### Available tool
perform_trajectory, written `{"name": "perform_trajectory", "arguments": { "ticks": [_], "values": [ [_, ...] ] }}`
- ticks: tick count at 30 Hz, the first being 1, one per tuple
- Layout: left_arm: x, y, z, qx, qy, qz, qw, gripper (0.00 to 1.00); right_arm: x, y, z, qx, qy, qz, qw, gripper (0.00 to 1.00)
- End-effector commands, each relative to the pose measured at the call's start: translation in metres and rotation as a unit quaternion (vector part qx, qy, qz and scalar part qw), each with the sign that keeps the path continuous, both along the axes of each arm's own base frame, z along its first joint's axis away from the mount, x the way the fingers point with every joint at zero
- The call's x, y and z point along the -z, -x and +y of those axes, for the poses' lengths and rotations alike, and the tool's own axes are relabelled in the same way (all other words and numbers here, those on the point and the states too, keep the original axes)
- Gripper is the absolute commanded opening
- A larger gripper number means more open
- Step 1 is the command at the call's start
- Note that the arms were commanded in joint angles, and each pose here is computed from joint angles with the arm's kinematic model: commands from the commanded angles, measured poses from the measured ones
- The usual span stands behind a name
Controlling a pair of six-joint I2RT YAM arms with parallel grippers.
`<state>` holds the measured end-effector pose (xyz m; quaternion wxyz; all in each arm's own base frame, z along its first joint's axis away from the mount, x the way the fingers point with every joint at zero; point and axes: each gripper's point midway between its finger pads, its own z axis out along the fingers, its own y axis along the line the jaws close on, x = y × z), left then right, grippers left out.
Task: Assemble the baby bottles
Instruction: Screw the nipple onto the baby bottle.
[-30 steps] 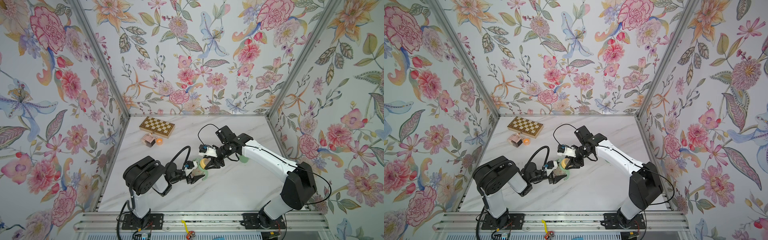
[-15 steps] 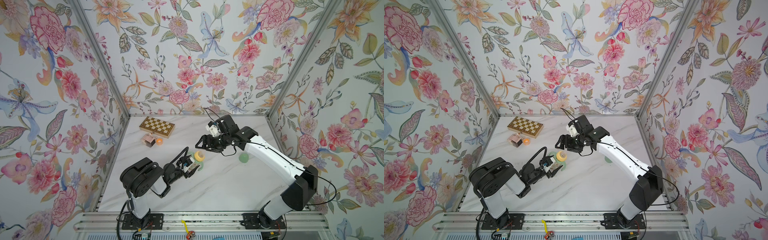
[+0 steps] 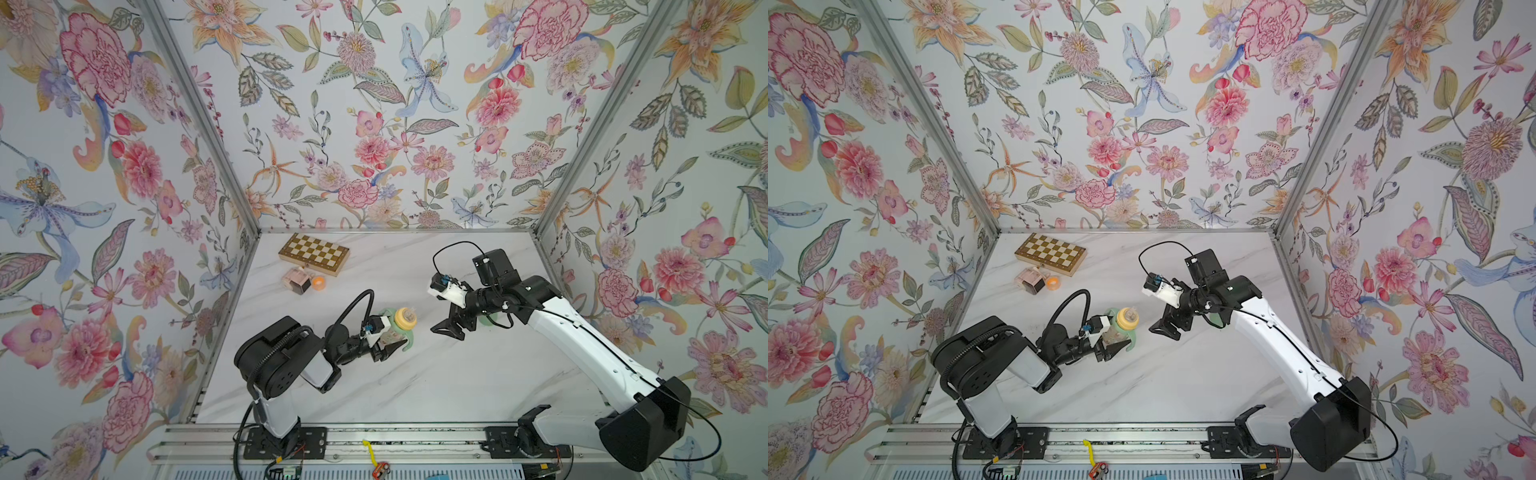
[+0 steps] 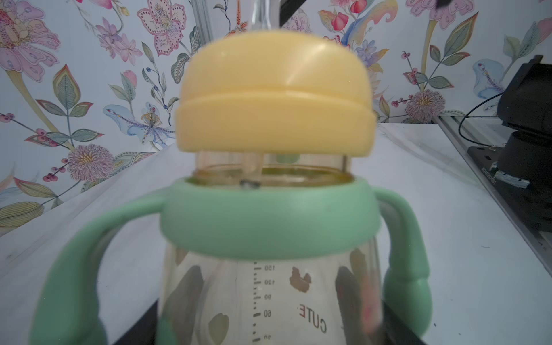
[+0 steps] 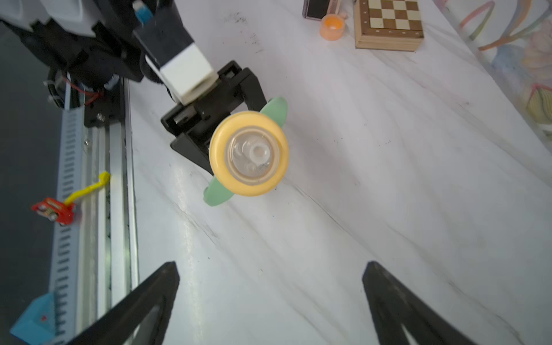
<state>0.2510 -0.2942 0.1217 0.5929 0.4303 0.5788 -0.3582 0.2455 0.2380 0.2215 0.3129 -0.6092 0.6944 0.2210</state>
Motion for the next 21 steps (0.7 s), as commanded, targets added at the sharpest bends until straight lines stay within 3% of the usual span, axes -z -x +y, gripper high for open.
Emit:
{"name": "perform_trajectory", "arguments": {
  "ticks": [1, 10, 21],
  "values": [
    [-0.07, 0.015, -0.001, 0.044, 0.097, -0.105, 0.989, 0.0, -0.009, -0.007, 0.017, -0.174, 0.01, -0.165, 0.971, 0.97],
    [-0.065, 0.016, -0.002, 0.049, 0.093, -0.097, 0.99, 0.0, 0.01, 0.009, 0.05, -0.255, 0.012, -0.137, 0.957, 0.95],
    [-0.06, 0.015, -0.004, 0.053, 0.089, -0.091, 0.99, 0.0, 0.02, 0.02, 0.07, -0.285, 0.029, -0.101, 0.953, 0.82]
  ]
}}
